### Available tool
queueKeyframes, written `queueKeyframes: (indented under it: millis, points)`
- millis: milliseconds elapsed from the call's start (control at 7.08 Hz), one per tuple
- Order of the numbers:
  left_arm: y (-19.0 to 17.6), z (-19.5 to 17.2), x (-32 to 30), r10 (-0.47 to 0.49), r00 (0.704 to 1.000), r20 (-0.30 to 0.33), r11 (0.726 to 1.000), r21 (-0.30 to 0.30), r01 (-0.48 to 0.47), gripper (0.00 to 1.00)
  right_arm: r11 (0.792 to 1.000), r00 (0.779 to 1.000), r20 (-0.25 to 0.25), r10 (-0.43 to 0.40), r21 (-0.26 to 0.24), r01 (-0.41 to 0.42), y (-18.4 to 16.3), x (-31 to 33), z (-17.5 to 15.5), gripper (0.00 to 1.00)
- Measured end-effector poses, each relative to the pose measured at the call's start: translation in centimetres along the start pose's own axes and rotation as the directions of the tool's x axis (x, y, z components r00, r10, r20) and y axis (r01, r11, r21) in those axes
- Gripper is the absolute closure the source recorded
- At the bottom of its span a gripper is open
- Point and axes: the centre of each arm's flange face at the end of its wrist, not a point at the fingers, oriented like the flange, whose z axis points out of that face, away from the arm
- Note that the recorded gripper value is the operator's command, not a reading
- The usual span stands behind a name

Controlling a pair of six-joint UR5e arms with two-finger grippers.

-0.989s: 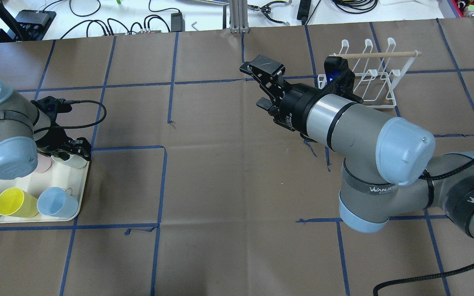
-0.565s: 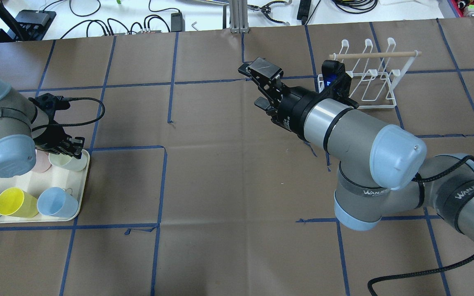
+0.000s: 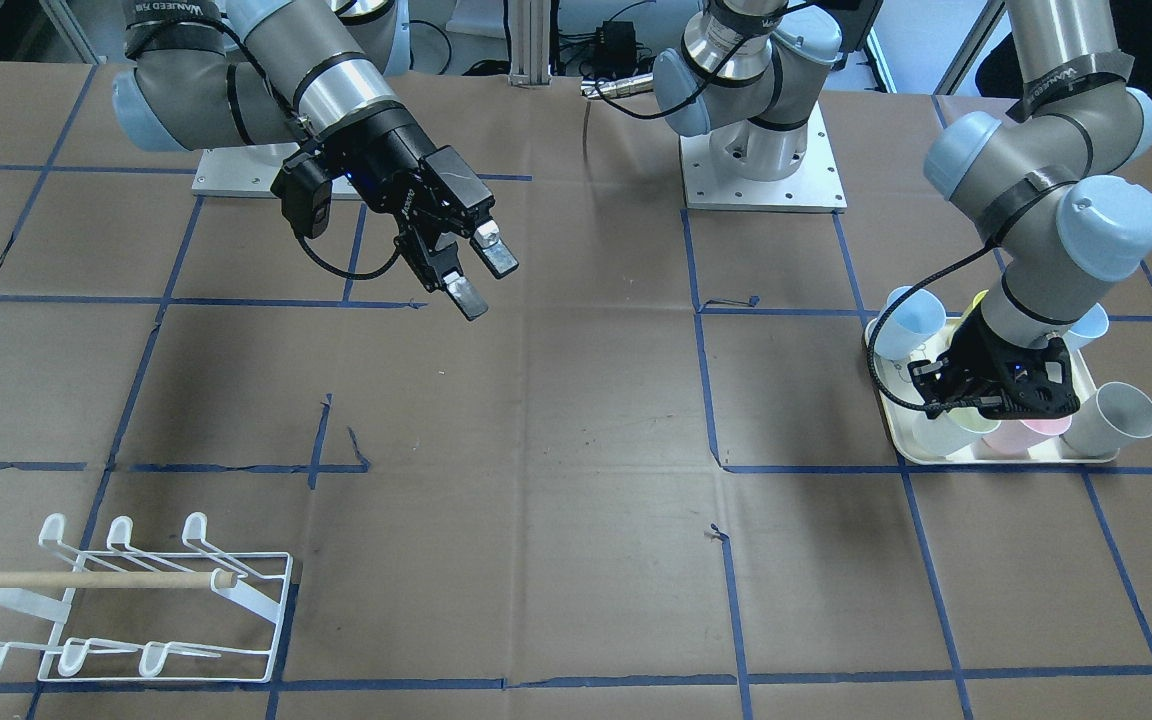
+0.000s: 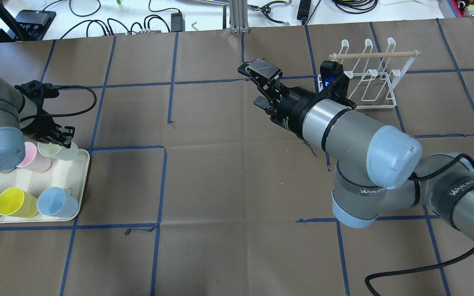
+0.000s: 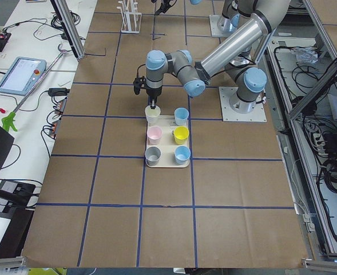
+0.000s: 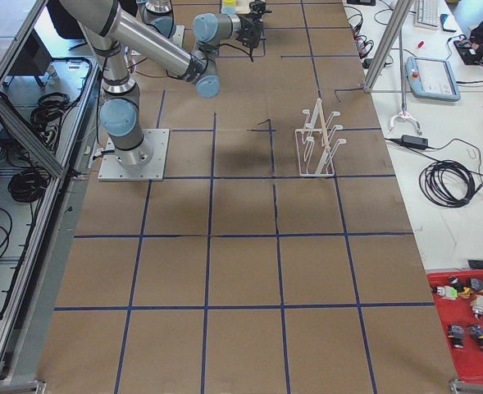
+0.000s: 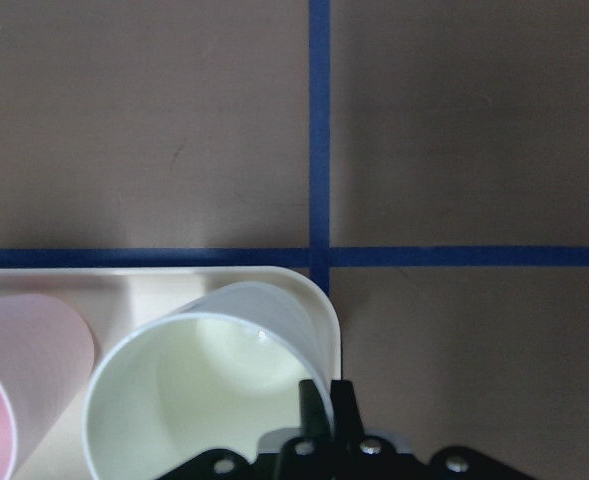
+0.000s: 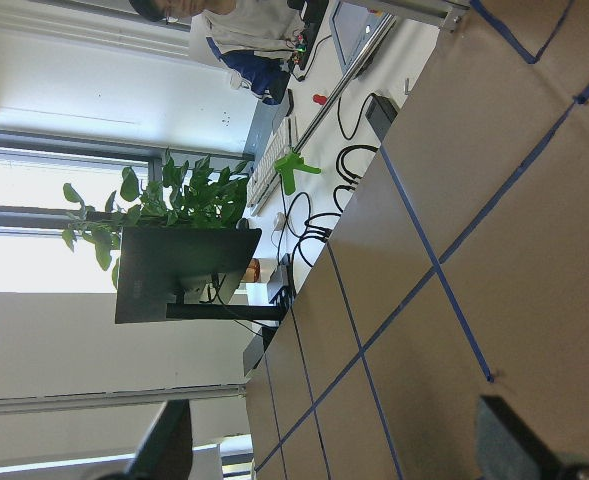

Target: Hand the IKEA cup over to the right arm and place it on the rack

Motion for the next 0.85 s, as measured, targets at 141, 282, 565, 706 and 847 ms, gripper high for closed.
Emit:
queueKeyframes:
  millis: [141, 282, 565, 706, 847]
  points:
    - [-0.8, -2.6, -0.3, 0.001, 1.000, 0.004, 1.000, 0.010, -0.001, 1.00, 1.000, 1.000, 0.005, -0.002, 0.002, 0.002, 0.0, 0.0, 0.0, 0.00]
    - [-2.3, -5.8, -1.0, 0.003, 1.000, -0.005, 1.000, -0.004, -0.003, 1.00, 1.000, 1.000, 0.008, -0.003, 0.002, 0.003, 0.0, -0.1, -0.1, 0.00]
    - [-5.2, -11.8, -2.2, 0.004, 1.000, -0.030, 0.999, -0.036, -0.005, 1.00, 1.000, 1.000, 0.010, -0.003, 0.003, 0.003, 0.0, -0.1, -0.1, 0.00]
    - [-6.0, -13.2, -2.2, 0.009, 0.999, -0.046, 0.999, -0.035, -0.011, 1.00, 1.000, 1.000, 0.010, -0.002, 0.003, 0.002, 0.0, -0.1, 0.0, 0.00]
    - [-6.6, -13.7, -1.6, 0.019, 0.996, -0.093, 1.000, -0.010, -0.020, 1.00, 1.000, 1.000, 0.010, -0.002, 0.004, 0.002, 0.0, -0.1, 0.0, 0.00]
